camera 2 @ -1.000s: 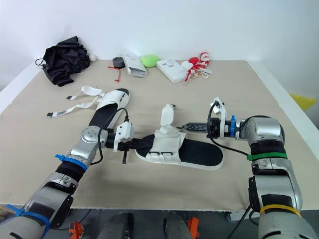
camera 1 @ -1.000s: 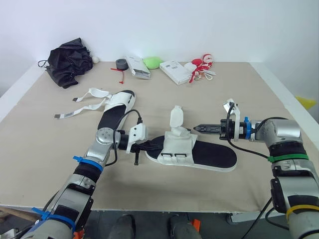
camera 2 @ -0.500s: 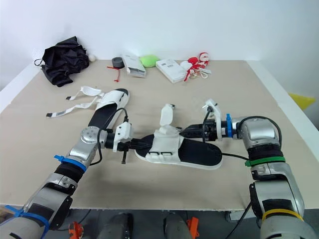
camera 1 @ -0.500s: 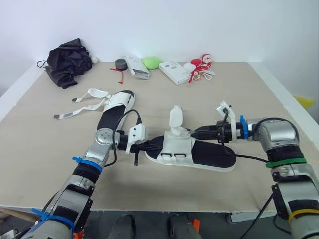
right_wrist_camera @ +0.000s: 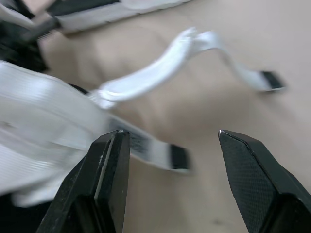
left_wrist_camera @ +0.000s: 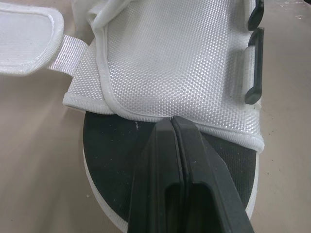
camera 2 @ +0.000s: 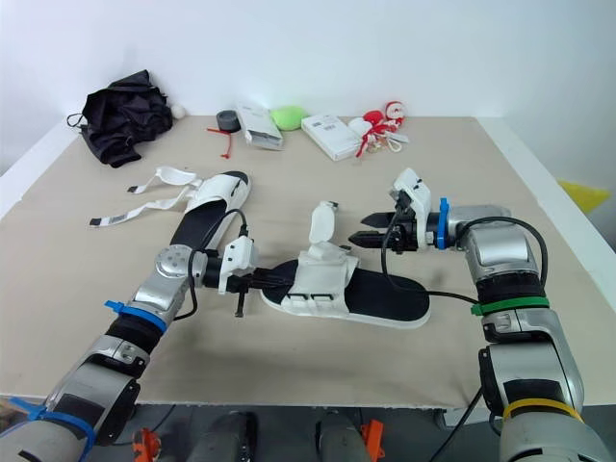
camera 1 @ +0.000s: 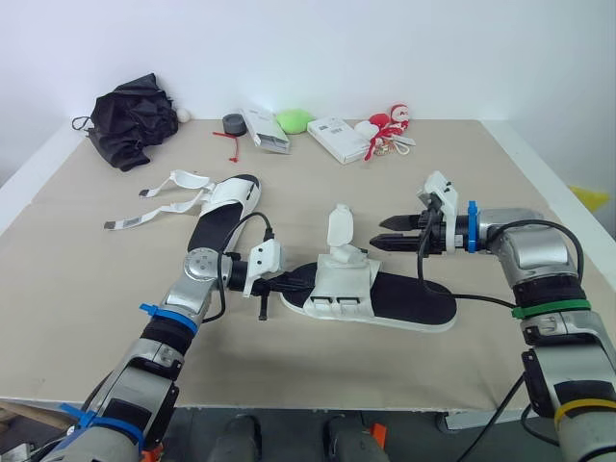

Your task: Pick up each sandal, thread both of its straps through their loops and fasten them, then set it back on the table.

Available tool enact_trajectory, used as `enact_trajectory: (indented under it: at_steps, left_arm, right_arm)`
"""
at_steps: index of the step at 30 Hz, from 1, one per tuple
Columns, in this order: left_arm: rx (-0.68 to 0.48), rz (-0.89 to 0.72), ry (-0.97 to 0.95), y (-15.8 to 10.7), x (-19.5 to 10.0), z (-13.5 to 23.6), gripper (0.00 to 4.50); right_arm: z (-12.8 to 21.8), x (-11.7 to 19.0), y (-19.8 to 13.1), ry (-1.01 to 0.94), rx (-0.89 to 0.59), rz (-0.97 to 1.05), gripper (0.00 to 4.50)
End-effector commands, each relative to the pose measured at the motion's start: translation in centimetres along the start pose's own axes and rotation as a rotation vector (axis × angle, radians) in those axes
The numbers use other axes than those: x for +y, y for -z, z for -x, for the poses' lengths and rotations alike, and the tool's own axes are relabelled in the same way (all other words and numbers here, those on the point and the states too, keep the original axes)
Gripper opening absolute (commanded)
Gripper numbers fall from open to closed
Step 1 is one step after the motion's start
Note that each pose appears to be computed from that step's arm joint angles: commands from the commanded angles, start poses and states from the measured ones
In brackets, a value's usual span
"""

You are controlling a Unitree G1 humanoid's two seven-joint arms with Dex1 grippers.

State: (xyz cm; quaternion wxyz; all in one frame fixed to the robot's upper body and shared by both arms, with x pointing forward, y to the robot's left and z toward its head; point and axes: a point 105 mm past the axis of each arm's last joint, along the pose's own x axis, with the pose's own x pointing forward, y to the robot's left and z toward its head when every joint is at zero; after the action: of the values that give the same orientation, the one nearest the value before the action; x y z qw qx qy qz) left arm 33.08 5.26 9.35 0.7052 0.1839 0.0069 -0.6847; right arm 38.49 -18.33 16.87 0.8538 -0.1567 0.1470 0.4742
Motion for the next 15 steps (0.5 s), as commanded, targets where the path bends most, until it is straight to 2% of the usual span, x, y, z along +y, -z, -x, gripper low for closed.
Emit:
enact_trajectory:
  at_steps: [1,6,11,15]
  left_arm:
    - [0.13,0.111,0.091,4.0,-2.9,-0.7,0.0]
    - [0.129,0.112,0.088,4.0,-2.8,-0.7,0.0]
    - [0.129,0.113,0.079,4.0,-2.7,-0.5,0.0]
    - [0.129,0.113,0.076,4.0,-2.7,-0.5,0.0]
  right_arm:
    - [0.2,-0.7,-2.0,0.073,-0.03,0.227,3.17]
    - [-0.5,0.5,-2.6,0.065,-0.079,0.466,3.17]
    - [-0.8,2.7,-0.5,-0.025,-0.017,0.674,3.17]
    - [-0.7,2.6,0.7,-0.022,0.036,0.787,3.17]
